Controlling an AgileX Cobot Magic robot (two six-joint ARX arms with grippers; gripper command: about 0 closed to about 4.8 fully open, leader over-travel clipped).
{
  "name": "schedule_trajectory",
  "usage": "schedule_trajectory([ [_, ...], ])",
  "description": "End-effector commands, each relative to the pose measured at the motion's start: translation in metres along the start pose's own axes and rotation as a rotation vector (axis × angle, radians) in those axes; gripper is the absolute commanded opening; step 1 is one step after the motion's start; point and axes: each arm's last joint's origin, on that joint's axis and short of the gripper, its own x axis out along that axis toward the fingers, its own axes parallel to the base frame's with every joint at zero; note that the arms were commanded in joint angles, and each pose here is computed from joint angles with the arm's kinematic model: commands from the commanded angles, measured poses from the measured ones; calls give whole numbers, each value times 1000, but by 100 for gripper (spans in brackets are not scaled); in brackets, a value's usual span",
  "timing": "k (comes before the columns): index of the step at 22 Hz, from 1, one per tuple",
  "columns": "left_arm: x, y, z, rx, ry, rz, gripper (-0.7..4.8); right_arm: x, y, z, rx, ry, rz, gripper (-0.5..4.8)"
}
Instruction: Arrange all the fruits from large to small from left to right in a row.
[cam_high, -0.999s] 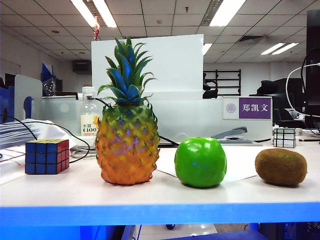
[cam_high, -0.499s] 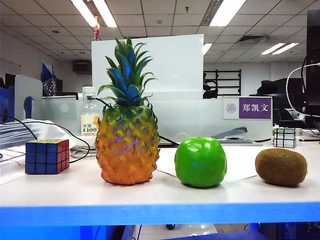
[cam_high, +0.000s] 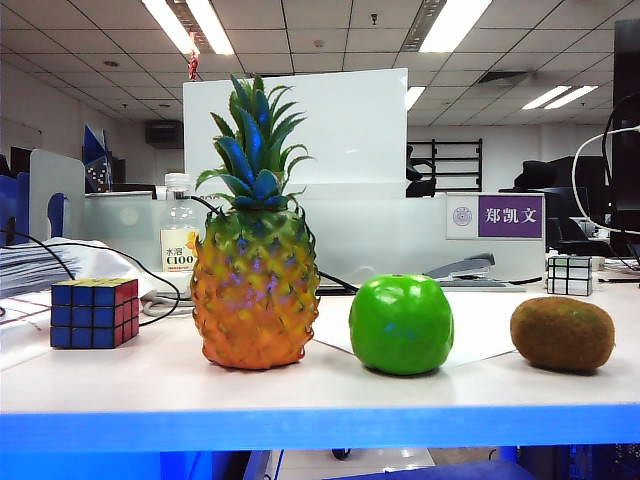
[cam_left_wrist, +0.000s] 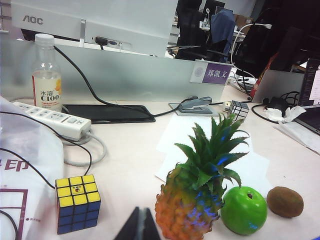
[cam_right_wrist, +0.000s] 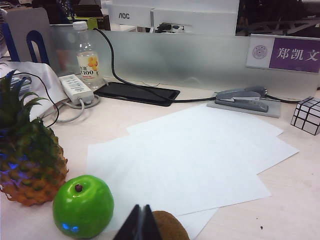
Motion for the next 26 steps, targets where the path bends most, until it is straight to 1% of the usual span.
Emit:
schedule_trajectory([
  [1,-1,-1,3,2,-18,-7,-5,-1,0,3,3,-19,-1,-5],
  [12,0,0,1,5,-10,-5,-5,-1,0,3,3,-19,-1,-5],
  [13,0,0,1,39,-10,1,-5,-1,0,3,3,-19,-1,-5],
  [14,0,1,0,97,-10,16,-5,-1,0,3,3,-19,-1,-5],
  [15,2,2,-2,139,-7,34,-5,-1,0,3,3,-19,-1,-5],
  [16,3,4,-5,164,-5,56,-5,-1,0,3,3,-19,-1,-5],
  [18,10,9,-13,185,-10,113,-5,-1,0,3,3,-19,-1,-5],
  [21,21,19,-31,168,-46,187,-5,-1,0,3,3,-19,-1,-5],
  [23,27,24,-42,150,-52,204,-5,-1,0,3,3,-19,-1,-5],
  [26,31,28,-53,147,-42,207,-5,-1,0,3,3,-19,-1,-5],
])
